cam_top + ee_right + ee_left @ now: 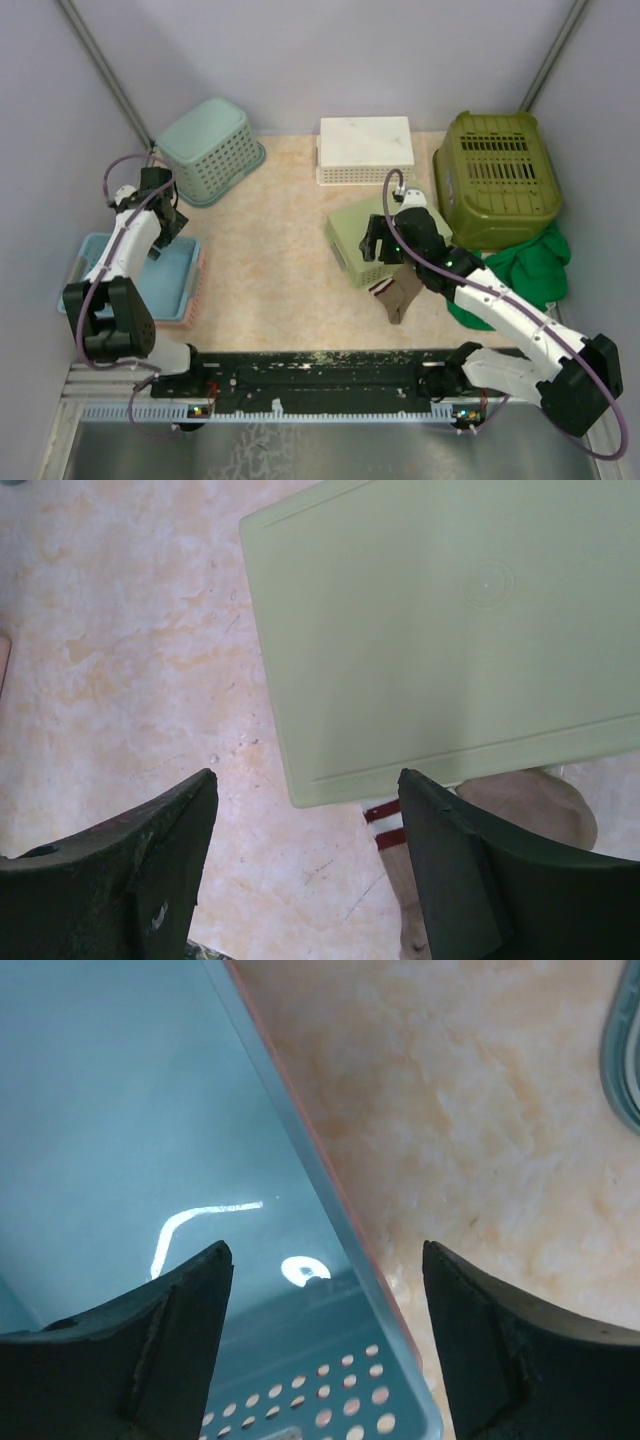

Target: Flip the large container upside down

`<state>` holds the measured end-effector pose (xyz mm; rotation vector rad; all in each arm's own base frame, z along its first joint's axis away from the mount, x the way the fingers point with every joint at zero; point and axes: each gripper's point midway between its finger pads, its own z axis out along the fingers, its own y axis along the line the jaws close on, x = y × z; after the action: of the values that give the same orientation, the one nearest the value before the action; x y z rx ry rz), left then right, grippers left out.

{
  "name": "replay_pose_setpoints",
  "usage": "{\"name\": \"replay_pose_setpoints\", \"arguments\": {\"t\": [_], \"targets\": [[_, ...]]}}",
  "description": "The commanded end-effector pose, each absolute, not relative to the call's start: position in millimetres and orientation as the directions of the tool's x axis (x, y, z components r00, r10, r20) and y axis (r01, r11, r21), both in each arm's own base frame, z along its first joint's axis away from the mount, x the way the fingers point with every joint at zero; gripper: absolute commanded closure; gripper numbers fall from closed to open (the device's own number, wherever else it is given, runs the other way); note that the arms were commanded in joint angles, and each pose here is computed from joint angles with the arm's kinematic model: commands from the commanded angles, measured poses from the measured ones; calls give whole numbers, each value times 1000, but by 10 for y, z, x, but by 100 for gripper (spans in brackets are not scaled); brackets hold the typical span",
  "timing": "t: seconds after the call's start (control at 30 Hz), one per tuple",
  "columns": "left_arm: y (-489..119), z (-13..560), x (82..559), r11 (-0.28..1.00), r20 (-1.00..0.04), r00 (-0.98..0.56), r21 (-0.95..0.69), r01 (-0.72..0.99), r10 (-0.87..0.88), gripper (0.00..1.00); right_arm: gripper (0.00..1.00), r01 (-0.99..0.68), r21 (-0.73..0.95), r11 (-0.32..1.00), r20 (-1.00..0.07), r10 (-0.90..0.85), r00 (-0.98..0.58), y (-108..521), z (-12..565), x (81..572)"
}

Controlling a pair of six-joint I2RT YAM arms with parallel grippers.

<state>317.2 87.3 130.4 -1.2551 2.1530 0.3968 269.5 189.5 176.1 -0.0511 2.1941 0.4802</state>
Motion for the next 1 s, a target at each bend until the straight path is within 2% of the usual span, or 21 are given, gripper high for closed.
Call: {"name": "replay_pose_setpoints", "arguments": {"t": [0.0,0.2,0.33,0.47,0.67,0.97], "targets": [[970,1191,3150,399,-594,-310,-21,-916,-742,23,27,-189,319,928,-799,156,-580,1799,1873,2702],[761,1229,3100,431,-514,-338,-69,-900,-788,61,27,-173,326,929,-795,171,-582,1754,1852,2662],[476,1360,2960,492,-496,-372,-133,-860,-784,76,27,-179,335,925,-790,173,-588,1792,1812,2672],[222,1460,2811,566,-514,-415,-177,-805,-751,98,27,-198,349,916,-781,167,-602,1893,1787,2719],[250,1692,2641,608,-569,-427,-169,-776,-703,100,27,-224,363,905,-780,163,-605,1991,1834,2767],[419,2697,2642,694,-760,-375,-136,-707,-531,100,27,-212,365,906,-776,171,-607,1957,1815,2734]]}}
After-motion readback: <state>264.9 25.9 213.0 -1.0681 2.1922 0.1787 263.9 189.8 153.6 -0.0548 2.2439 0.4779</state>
